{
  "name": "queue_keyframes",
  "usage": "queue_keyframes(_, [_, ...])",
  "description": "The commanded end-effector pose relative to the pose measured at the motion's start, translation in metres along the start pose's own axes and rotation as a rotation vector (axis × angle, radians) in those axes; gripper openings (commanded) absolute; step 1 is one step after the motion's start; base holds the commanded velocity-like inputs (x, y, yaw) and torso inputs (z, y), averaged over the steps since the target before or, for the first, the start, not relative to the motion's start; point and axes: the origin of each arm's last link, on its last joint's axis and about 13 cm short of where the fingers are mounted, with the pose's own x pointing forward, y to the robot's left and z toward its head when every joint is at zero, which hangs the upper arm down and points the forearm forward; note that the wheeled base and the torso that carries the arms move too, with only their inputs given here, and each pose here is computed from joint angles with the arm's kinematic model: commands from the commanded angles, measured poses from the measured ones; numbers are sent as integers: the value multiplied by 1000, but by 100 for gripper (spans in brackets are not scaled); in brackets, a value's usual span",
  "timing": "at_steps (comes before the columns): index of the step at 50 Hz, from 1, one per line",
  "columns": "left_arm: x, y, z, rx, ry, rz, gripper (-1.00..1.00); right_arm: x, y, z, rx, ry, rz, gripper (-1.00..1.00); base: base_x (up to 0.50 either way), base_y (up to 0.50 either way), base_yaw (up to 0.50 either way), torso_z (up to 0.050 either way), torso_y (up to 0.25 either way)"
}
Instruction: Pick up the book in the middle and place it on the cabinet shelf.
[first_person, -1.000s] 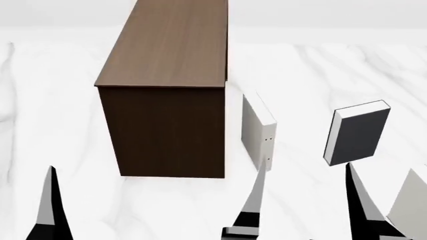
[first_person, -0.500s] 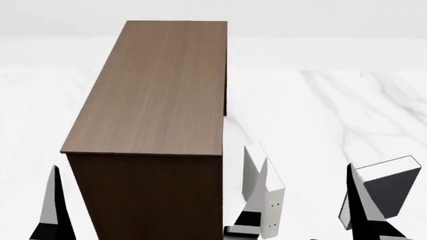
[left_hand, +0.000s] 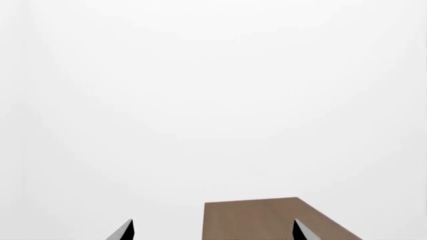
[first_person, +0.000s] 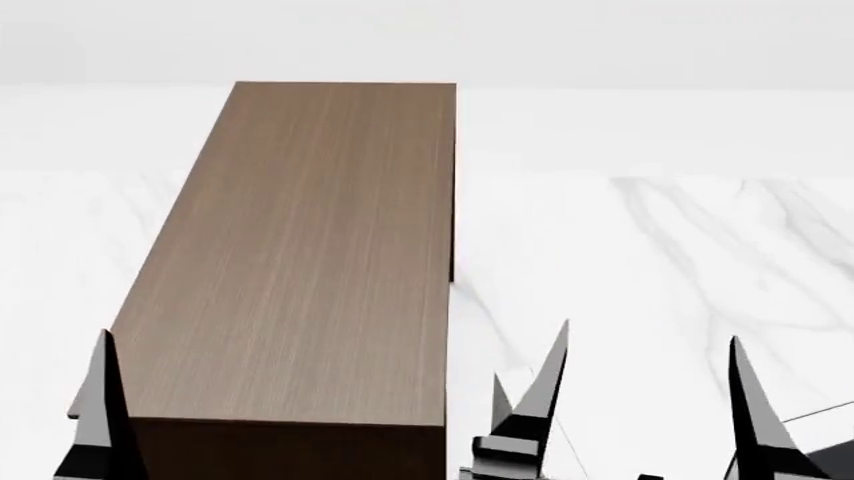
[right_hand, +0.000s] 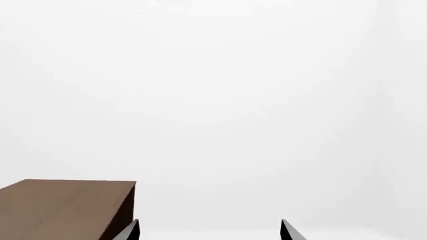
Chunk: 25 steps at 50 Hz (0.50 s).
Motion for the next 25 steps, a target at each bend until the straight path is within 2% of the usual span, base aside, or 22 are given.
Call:
queue_keyframes(1, [-1, 0, -2, 1, 10, -3, 100, -5, -1, 0, -48, -57, 11, 100, 0, 0, 0, 0, 0])
queue_keyframes(4, [-1, 0, -2, 0, 10, -1, 100, -6, -1, 0, -39, -57, 21, 100, 0, 0, 0, 0, 0])
queue_keyframes(13, [-1, 1, 1, -10, 1, 5, 100, -5, -4, 3, 17, -63, -4, 100, -35, 1, -500, 0, 0])
queue_keyframes(17, [-2, 1, 5, -38, -30, -6, 100, -6, -4, 3, 26, -62, -6, 100, -35, 2, -500, 0, 0])
queue_keyframes(25, [-2, 1, 3, -26, -28, -13, 100, -6, -4, 3, 26, -58, -7, 100, -38, 4, -500, 0, 0])
